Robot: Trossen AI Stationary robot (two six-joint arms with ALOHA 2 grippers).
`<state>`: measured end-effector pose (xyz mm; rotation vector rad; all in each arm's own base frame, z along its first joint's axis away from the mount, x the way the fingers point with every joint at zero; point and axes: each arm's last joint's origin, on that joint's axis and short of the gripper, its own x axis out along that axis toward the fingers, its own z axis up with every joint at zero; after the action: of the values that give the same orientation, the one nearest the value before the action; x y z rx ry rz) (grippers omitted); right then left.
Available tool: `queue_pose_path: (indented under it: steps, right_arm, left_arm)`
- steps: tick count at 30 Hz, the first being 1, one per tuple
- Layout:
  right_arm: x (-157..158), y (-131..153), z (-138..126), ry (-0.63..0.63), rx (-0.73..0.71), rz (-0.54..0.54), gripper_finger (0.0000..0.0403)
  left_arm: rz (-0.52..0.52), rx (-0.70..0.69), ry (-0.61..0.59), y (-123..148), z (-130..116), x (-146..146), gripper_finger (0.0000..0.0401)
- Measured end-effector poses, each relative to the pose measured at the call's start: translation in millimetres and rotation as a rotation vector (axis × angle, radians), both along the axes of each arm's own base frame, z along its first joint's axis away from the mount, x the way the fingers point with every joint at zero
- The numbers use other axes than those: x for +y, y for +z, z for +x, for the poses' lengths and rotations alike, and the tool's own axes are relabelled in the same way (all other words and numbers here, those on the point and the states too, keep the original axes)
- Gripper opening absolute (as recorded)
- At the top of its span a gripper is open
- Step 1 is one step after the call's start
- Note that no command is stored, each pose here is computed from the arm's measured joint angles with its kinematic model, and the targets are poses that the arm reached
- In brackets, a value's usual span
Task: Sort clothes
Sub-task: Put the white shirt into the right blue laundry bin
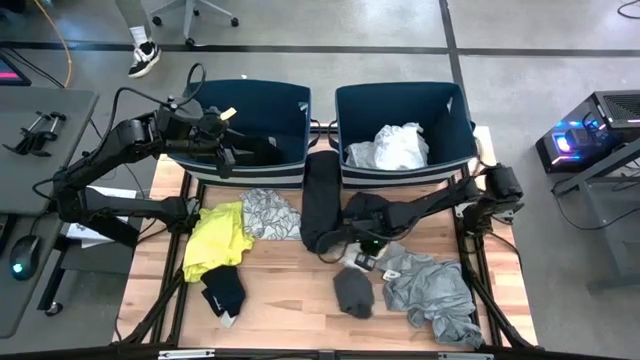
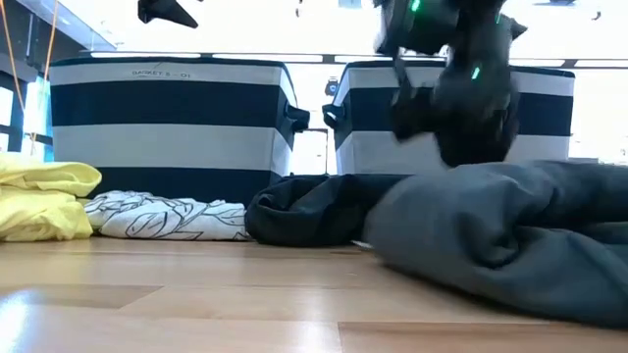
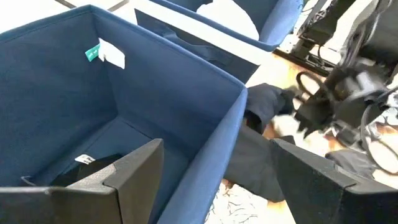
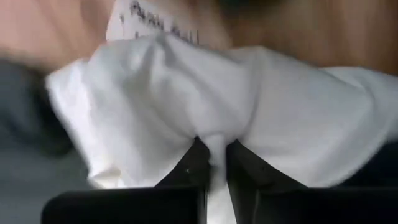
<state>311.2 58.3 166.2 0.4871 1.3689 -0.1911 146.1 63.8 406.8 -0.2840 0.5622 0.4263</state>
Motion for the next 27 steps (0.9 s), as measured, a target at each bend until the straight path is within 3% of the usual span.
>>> queue_pose_path:
  steps: [5, 9, 13, 17, 19, 22, 27]
  right_arm:
    - [2.0, 92.5, -4.7, 0.026, -0.224, 0.174, 0.0005]
    - [-5.6, 163.7, -20.3, -0.053, -0.394, 0.156, 0.0009]
    - [-24.9, 239.0, -43.9, -0.202, -0.643, -0.115, 0.0004]
    - [-54.0, 289.8, -68.6, -0.415, -0.718, -0.424, 0.0003]
    - [-75.1, 307.1, -84.6, -0.520, -0.698, -0.538, 0.0003]
    - [-108.2, 311.9, -101.3, -0.611, -0.591, -0.625, 0.0003]
    - [-164.4, 281.3, -114.5, -0.665, -0.357, -0.568, 0.0008]
  left_arm:
    - [0.004, 0.001, -0.001, 0.0, 0.0, 0.0, 0.0282]
    - [0.005, 0.002, 0.000, 0.0, 0.0, 0.0, 0.0282]
    - [0.006, 0.001, -0.001, 0.1, 0.1, 0.1, 0.0282]
    - [0.009, -0.007, -0.001, 0.8, 0.5, 0.3, 0.0282]
    - [0.011, -0.012, -0.001, 1.2, 0.7, 0.4, 0.0282]
    - [0.012, -0.014, -0.001, 1.4, 0.9, 0.4, 0.0282]
    - [0.011, -0.015, 0.000, 1.4, 0.9, 0.4, 0.0282]
